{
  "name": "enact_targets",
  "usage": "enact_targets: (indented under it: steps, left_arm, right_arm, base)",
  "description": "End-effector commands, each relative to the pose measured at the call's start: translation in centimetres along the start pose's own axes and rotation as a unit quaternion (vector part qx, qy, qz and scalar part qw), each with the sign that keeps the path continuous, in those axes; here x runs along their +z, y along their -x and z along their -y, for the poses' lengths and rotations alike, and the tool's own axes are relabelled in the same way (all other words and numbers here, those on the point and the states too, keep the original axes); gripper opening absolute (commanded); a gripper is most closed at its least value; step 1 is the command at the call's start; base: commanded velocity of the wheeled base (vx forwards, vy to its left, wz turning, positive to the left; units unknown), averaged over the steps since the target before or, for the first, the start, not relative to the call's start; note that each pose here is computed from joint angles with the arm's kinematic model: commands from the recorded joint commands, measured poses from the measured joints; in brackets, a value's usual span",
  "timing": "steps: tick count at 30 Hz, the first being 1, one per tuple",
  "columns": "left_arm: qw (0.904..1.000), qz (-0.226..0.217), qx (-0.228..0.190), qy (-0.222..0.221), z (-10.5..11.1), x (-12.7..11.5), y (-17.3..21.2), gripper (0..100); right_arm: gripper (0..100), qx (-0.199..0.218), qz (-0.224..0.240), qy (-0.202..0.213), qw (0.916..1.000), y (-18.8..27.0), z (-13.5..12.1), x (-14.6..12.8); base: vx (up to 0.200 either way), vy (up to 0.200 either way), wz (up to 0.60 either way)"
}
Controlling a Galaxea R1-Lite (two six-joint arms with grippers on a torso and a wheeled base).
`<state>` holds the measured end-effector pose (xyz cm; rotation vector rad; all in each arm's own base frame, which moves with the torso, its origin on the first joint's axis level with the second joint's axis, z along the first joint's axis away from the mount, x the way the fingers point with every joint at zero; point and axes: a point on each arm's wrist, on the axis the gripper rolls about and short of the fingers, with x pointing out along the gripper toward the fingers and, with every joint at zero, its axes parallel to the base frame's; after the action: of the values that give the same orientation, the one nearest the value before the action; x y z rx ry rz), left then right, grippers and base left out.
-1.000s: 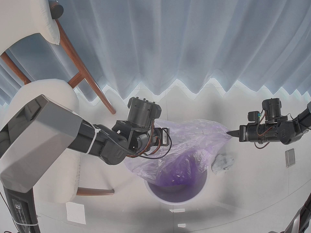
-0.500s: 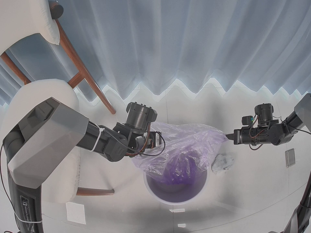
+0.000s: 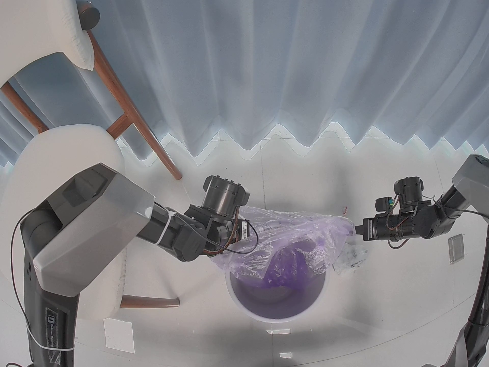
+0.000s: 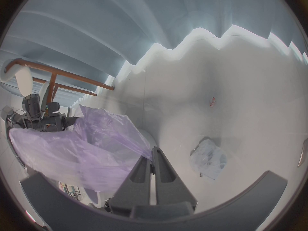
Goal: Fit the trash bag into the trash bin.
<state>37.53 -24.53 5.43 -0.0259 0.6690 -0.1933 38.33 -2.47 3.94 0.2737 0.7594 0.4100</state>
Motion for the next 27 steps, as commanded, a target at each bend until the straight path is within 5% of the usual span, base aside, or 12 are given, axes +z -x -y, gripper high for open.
enact_targets:
  steps: [1, 10, 11, 18, 27]
  left_arm:
    - [1.0000, -0.006, 0.005, -0.001, -0.1, -0.6, -0.8, 0]
    - [0.9999, 0.005, 0.014, -0.004, 0.4, -0.8, -1.1, 0]
    - [0.9997, 0.010, 0.020, -0.002, 0.4, -0.8, -1.0, 100]
    - [0.9995, 0.026, 0.015, 0.011, 0.5, 0.4, 0.3, 100]
    - [0.9944, 0.074, 0.000, 0.076, -0.7, 3.7, 7.4, 100]
  right_arm:
    - [0, -0.014, -0.017, -0.008, 0.9997, -1.0, 0.5, -1.5]
    - [0, -0.025, -0.021, -0.014, 0.9994, -1.3, 0.9, -2.8]
    - [100, -0.026, -0.019, -0.013, 0.9994, -1.1, 0.8, -2.9]
    - [100, -0.025, 0.011, -0.024, 0.9993, 0.1, 0.2, -2.8]
    - [100, -0.029, 0.032, -0.065, 0.9970, 5.2, -2.1, -3.6]
  base:
    - [0.000, 0.000, 0.00]
    - [0.000, 0.000, 0.00]
    - [0.000, 0.000, 0.00]
    - [0.000, 0.000, 0.00]
    - [0.000, 0.000, 0.00]
